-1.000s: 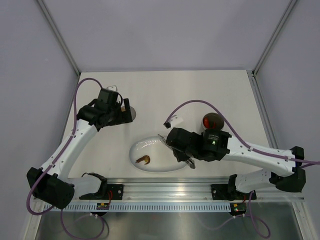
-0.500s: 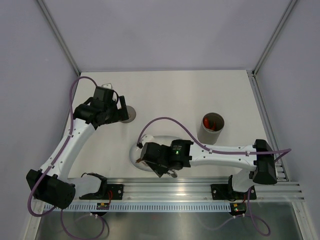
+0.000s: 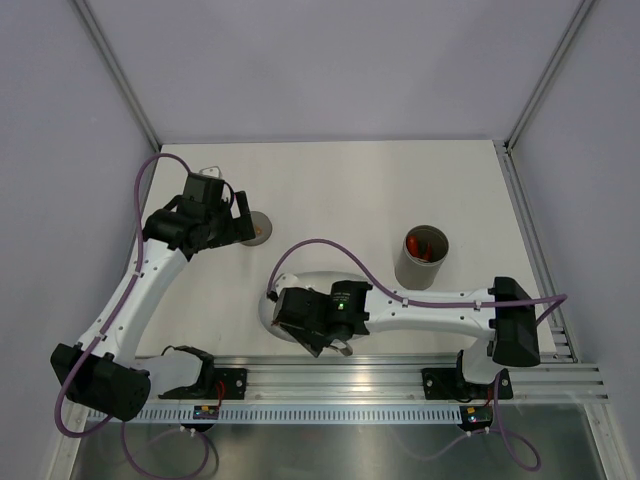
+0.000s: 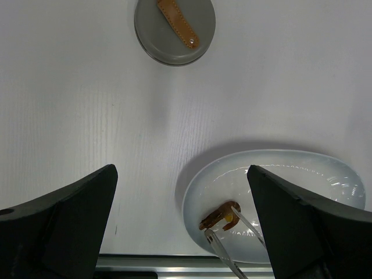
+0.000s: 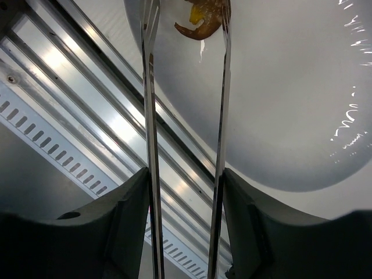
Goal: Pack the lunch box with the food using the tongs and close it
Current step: Pick up the fake food from the plate.
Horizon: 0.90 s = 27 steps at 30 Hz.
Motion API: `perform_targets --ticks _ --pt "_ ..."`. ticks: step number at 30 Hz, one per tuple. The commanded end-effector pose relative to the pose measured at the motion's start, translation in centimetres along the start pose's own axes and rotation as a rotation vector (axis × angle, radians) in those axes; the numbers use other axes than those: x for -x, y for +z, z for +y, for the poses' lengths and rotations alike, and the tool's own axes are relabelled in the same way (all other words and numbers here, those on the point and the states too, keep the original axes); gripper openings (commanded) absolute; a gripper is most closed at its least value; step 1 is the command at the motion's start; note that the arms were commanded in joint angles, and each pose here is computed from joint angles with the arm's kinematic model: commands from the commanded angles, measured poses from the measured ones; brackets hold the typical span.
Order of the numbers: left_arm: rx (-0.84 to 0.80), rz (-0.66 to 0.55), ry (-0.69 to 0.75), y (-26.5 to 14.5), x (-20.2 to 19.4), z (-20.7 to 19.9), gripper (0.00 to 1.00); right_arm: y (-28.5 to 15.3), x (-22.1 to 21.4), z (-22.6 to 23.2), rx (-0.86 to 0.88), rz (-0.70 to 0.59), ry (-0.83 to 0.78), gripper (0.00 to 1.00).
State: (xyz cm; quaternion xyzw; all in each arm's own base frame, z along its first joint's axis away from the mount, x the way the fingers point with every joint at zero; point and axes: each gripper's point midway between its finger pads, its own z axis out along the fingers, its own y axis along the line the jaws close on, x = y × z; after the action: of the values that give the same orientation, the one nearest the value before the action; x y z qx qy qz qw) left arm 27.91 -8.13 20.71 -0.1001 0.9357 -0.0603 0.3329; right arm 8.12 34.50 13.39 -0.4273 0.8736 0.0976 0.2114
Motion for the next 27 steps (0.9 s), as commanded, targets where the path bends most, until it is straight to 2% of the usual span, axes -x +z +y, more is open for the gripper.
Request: perform_targets --ticks 1,13,20,27 --pt "-0.021 -0.062 0.001 -0.9 1.5 -0.3 0.99 -0.1 1.3 0.1 -0.020 -0.028 -0.051 0.58" --pt "-0.028 -0.058 -0.002 -0.8 1.1 -0.2 0.99 0.6 1.5 -2.5 -0.137 -0.053 -0.032 0.62" --pt "-0.041 -0.055 -0.007 -0.7 1.1 -0.5 0.99 1.0 1.1 -1.5 -0.040 -0.061 0.010 0.46" --pt "-0.035 -0.054 -0.007 -0.7 0.9 -0.3 0.99 2.0 0.4 -1.5 -0.002 -0.036 0.040 0.47"
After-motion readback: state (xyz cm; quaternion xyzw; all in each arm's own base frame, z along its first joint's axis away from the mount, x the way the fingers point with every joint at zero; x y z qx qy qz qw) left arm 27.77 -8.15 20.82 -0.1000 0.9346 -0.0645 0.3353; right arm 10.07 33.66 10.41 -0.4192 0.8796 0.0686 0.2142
